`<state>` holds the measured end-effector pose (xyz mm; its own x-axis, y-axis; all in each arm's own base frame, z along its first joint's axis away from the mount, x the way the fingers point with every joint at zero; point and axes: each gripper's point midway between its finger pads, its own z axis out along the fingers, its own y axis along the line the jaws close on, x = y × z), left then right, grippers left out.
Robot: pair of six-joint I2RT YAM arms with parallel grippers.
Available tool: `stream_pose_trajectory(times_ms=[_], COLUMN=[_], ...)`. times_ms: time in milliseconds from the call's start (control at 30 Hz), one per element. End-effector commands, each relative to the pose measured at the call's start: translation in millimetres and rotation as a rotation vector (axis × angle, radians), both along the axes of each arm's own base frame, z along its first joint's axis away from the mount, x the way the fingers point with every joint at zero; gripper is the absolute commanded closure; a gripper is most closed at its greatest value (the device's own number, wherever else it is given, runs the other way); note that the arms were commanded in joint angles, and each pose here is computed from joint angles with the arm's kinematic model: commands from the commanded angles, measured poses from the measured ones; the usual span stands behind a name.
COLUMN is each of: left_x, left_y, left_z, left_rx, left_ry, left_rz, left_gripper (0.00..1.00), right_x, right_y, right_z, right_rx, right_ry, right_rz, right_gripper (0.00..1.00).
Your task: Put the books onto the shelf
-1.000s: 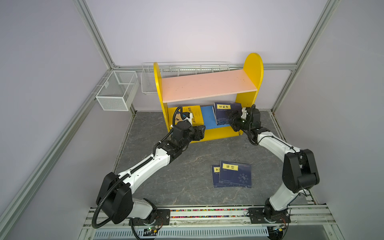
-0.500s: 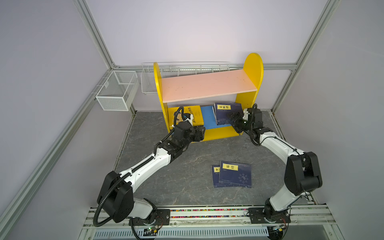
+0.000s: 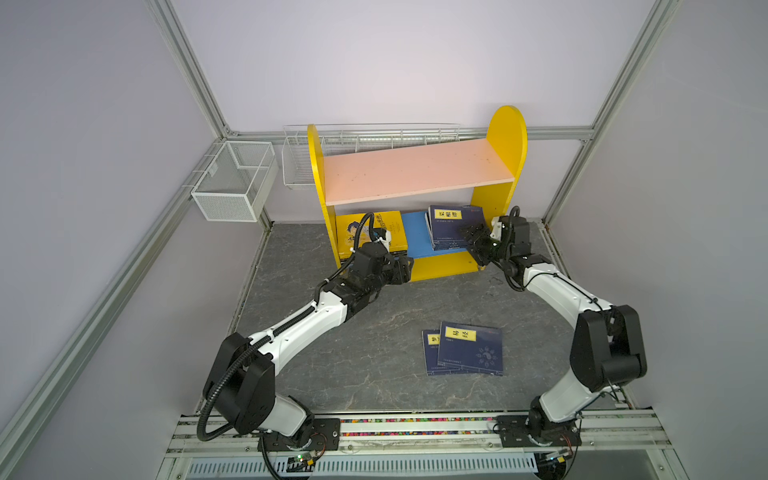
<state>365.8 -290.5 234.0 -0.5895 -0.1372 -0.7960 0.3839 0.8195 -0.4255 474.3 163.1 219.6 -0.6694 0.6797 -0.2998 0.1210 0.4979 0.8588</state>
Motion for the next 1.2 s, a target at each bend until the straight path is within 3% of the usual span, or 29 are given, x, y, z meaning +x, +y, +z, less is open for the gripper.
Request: stream_pose_trajectory(times_ms=[0, 267, 500, 533, 667, 767, 867, 1167], left_x=[1, 1, 4, 4, 4, 3, 3, 3], left_y=[-7, -9, -11, -11, -11, -10, -9, -7], left_z=[6, 1, 0, -1, -3, -3, -4, -5], left_rx=[0.015, 0.030, 0.020, 0.021, 0.020, 0.025, 0.028, 0.034], left_ry=[-0.010, -0.007, -0.007, -0.005, -0.003, -0.005, -0.004, -0.012], left_rz=[-0.026, -0.024, -0.019, -0.019, -0.018, -0.018, -0.017, -0.014], left_gripper=[0.27, 0.28, 0.28, 0.28, 0.28, 0.28, 0.28, 0.28], right_x=[13, 3, -16, -18, -25, -25, -22, -9], right_y=[-19, -10, 9, 11, 6, 5, 3, 1], right_z=[30, 20, 14, 12, -1, -11, -19, -29], right_rx=[-0.014, 0.000, -0.181, -0.216, -0.312, -0.332, -0.347, -0.345], right_ry=[-0.107, -0.079, -0.067, -0.059, -0.002, 0.029, 0.057, 0.096], right_rz=[-0.047, -0.046, -0.007, -0.002, -0.027, -0.026, -0.042, -0.087], right_gripper=[0.17, 0.19, 0.35, 0.39, 0.71, 0.86, 0.91, 0.91])
